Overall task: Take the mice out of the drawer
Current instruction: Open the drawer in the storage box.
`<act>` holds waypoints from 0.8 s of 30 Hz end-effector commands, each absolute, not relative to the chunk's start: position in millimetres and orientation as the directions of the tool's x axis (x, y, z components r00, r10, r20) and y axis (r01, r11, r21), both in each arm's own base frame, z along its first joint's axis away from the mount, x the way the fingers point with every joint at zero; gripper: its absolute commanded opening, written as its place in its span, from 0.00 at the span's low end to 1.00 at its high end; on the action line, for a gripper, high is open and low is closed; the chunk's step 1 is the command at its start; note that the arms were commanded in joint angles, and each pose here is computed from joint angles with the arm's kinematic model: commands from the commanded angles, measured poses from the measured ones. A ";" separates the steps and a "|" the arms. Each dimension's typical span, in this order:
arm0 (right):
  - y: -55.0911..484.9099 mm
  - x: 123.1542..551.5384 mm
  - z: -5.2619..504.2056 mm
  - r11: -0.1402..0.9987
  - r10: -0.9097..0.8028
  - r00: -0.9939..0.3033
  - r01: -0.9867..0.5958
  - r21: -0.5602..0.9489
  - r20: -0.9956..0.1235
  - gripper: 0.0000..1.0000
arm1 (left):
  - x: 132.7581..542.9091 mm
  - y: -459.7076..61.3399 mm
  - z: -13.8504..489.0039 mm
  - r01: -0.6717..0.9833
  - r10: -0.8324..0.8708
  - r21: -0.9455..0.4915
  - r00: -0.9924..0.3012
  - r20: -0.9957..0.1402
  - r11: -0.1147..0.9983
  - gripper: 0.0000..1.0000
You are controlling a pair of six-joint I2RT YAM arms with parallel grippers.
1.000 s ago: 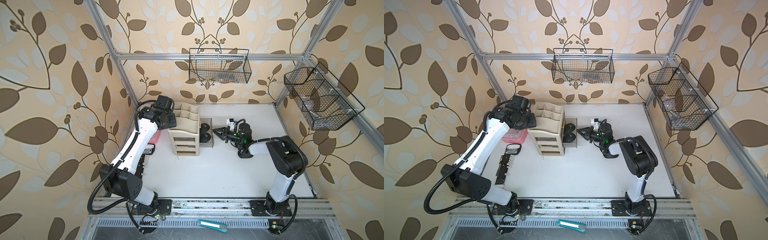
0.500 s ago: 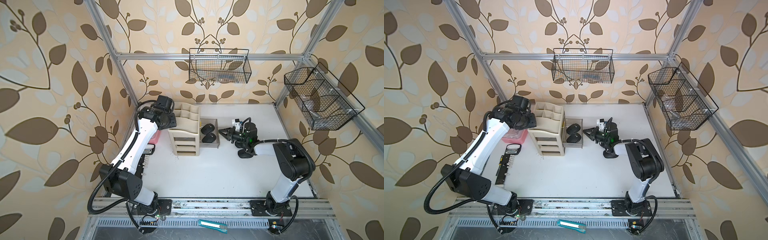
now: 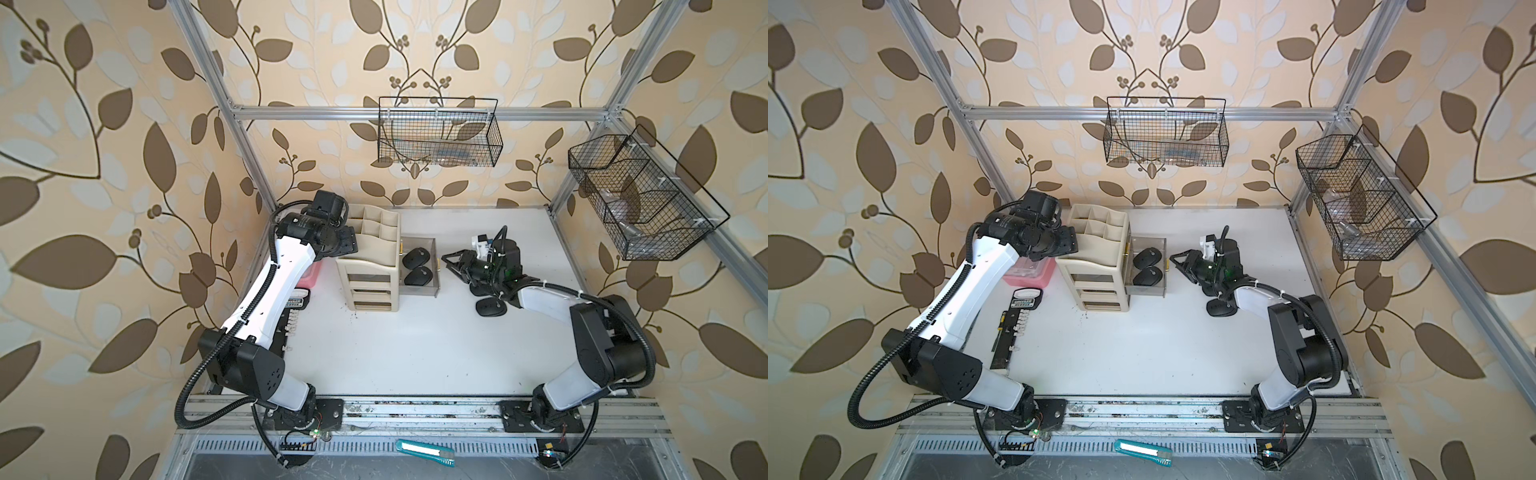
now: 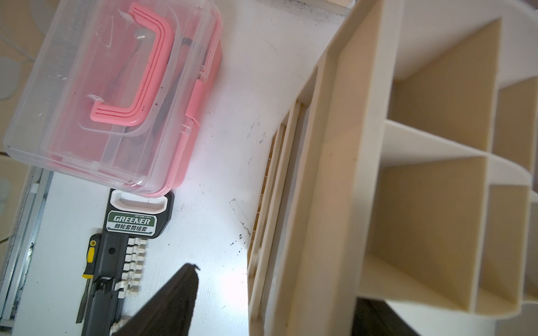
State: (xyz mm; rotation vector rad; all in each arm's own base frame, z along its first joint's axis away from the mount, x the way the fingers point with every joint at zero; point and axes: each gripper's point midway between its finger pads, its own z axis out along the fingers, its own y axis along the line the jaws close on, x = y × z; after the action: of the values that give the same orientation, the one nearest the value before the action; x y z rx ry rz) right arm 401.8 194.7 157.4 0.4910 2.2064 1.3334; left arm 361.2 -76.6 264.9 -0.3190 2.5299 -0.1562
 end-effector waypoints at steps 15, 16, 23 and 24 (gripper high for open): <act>203.6 376.2 232.5 0.753 0.586 -0.723 0.321 0.574 -0.365 0.64 | 308.7 -97.5 347.5 0.043 -0.246 -0.369 -0.675 -0.696 0.928 0.94; 209.5 376.2 234.5 0.752 0.597 -0.712 0.337 0.566 -0.370 0.66 | 308.8 -97.7 345.5 0.040 -0.248 -0.372 -0.677 -0.692 0.927 0.94; 249.9 382.8 216.2 0.704 0.677 -0.666 0.462 0.539 -0.314 0.74 | 319.6 -100.7 335.1 0.007 -0.284 -0.397 -0.688 -0.668 0.918 0.94; 252.4 383.3 211.8 0.698 0.687 -0.658 0.479 0.531 -0.310 0.74 | 321.0 -98.9 333.1 -0.008 -0.288 -0.391 -0.689 -0.665 0.920 0.94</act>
State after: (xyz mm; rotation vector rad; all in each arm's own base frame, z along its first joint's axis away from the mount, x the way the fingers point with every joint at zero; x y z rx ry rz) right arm 386.9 263.5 232.3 0.7219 2.4094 0.6970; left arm 315.8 -93.7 325.6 -0.2011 2.3282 -0.4324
